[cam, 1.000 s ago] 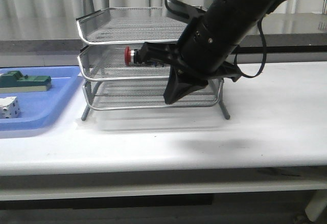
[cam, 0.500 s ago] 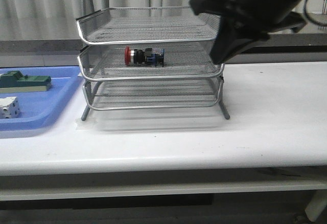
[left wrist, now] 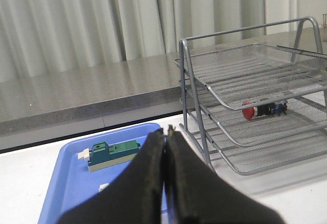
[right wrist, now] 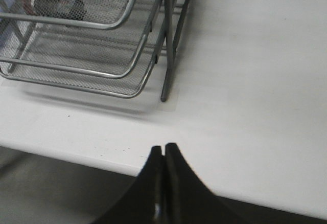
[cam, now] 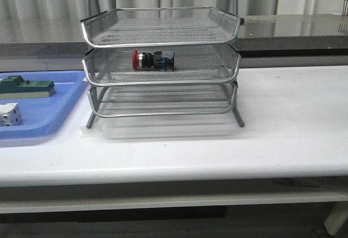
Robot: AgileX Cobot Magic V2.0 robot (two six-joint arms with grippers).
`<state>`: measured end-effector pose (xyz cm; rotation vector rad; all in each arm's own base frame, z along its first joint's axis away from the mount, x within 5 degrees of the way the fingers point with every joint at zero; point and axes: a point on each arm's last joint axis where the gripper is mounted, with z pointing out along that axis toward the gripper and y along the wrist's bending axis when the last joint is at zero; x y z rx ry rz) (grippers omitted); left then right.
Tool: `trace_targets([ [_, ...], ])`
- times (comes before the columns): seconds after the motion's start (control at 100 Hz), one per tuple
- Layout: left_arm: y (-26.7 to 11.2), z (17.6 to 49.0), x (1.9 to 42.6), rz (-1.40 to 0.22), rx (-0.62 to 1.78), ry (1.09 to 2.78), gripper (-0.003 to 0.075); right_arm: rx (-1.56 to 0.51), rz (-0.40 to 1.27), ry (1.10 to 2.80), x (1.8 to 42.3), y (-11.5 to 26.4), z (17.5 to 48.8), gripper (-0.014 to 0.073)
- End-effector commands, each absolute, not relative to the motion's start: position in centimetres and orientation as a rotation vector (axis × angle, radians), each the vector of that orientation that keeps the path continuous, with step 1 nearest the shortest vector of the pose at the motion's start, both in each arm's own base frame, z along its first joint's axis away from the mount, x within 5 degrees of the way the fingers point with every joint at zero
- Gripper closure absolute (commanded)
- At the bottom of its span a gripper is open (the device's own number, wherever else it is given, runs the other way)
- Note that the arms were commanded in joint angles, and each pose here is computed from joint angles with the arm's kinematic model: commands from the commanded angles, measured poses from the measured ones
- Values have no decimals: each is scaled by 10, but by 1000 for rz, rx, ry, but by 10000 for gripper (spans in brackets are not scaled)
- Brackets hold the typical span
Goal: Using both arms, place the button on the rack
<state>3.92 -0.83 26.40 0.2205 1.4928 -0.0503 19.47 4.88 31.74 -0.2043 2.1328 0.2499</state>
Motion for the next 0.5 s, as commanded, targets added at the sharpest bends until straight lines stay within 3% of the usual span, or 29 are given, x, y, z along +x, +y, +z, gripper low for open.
trace_targets([
  [0.0,-7,281,36,-53,188,1386,741,-158,228,1967,177,39,336,652],
  [0.49,-7,281,36,-53,188,1386,741,-90,185,1771,100,17,329,652],
])
